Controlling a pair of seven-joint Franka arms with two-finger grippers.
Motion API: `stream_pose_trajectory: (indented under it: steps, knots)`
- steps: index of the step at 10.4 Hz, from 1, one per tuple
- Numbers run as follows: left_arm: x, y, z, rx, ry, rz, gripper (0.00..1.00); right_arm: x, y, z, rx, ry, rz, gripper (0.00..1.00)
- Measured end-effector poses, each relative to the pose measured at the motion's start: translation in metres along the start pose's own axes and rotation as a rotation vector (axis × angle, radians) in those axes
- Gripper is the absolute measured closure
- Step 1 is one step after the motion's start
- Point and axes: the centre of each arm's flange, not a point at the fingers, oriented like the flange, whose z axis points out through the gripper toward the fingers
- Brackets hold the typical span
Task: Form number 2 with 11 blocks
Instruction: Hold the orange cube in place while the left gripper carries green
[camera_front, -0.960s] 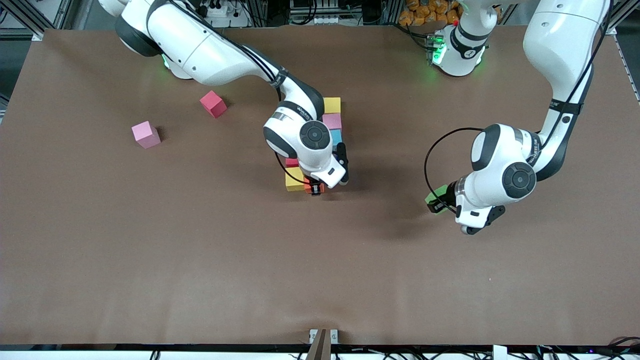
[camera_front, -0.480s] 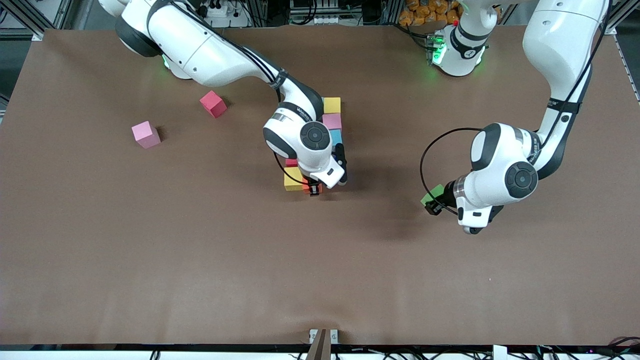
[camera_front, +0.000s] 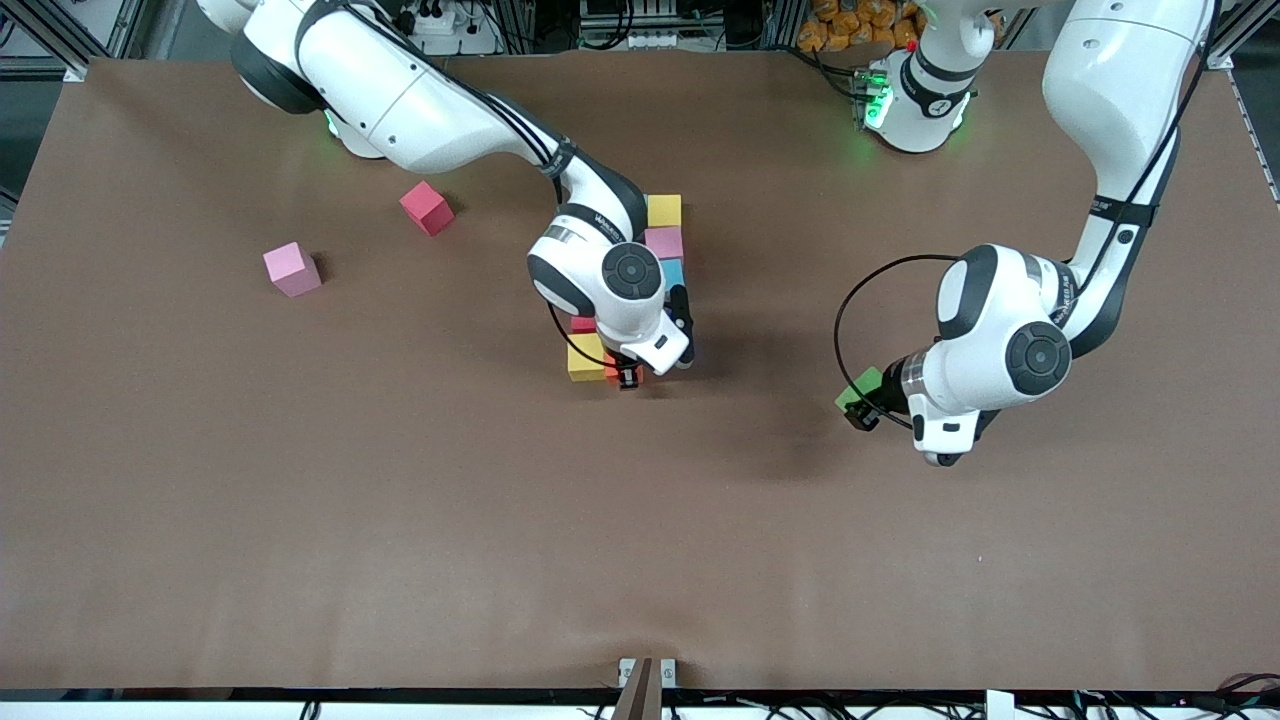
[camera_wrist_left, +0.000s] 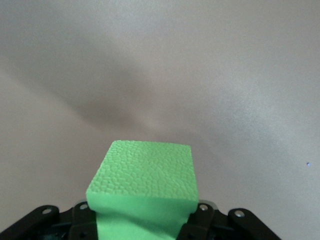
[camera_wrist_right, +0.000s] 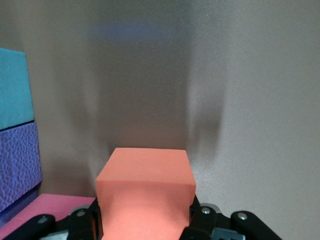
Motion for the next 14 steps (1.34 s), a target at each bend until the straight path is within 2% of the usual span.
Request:
stream_pose_trajectory:
  steps: [5,10,11,13,14]
  knots:
    - [-0.010,0.007,0.000,-0.012,-0.020,-0.105,0.44,0.003,-0.003,0.000,0.002,-0.005,0.000,0.40]
    - [-0.012,0.011,-0.003,-0.021,-0.019,-0.119,0.44,0.003,-0.004,0.000,0.005,-0.008,-0.001,0.38]
    - [-0.013,0.011,-0.003,-0.020,-0.020,-0.118,0.44,0.003,-0.005,0.002,0.010,-0.013,-0.001,0.29]
    - [-0.020,0.015,-0.002,-0.019,-0.020,-0.107,0.44,0.003,-0.008,0.006,0.018,-0.020,-0.001,0.01]
    - [-0.022,0.017,-0.002,-0.020,-0.019,-0.104,0.44,0.003,-0.008,0.006,0.018,-0.020,0.004,0.00]
